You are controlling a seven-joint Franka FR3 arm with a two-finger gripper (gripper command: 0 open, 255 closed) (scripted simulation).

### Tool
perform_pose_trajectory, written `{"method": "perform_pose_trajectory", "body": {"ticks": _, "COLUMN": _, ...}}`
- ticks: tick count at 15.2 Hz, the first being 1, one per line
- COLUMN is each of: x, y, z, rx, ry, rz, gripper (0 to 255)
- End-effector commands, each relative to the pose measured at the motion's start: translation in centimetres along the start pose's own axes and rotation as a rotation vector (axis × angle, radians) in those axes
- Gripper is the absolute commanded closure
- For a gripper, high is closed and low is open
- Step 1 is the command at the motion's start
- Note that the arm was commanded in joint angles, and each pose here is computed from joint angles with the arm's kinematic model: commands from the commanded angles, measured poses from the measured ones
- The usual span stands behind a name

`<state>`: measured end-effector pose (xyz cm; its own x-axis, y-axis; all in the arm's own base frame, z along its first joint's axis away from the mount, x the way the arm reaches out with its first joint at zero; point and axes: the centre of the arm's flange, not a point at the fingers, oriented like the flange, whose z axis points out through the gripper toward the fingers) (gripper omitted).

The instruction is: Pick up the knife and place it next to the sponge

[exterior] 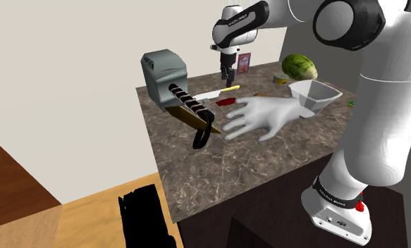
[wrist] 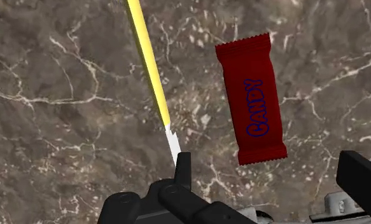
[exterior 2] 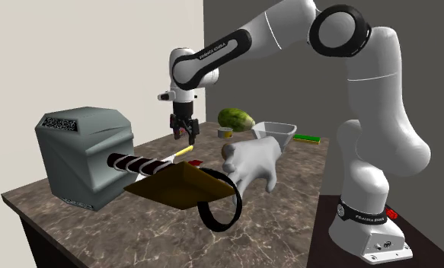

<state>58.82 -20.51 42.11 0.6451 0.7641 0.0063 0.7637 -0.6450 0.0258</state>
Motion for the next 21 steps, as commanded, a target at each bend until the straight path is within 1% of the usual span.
{"method": "perform_pose_trajectory", "body": {"ticks": 1, "x": 1.0, "y": 1.8, "z": 1.6, "rx": 0.008, "ry": -0.004, "rz": -0.068, "gripper": 0}}
{"method": "perform_pose_trajectory", "body": {"ticks": 6, "x": 4.0, "y": 6.2, "z": 5.3, "rx": 0.024, "ry": -0.014, "rz": -0.219, "gripper": 0}}
{"method": "perform_pose_trajectory", "body": {"ticks": 14, "x": 4.0, "y": 6.2, "z": 9.3, "rx": 0.024, "ry": -0.014, "rz": -0.219, "gripper": 0}}
{"method": "perform_pose_trajectory", "body": {"ticks": 21, "x": 4.0, "y": 6.2, "z": 9.3, "rx": 0.024, "ry": -0.014, "rz": -0.219, "gripper": 0}}
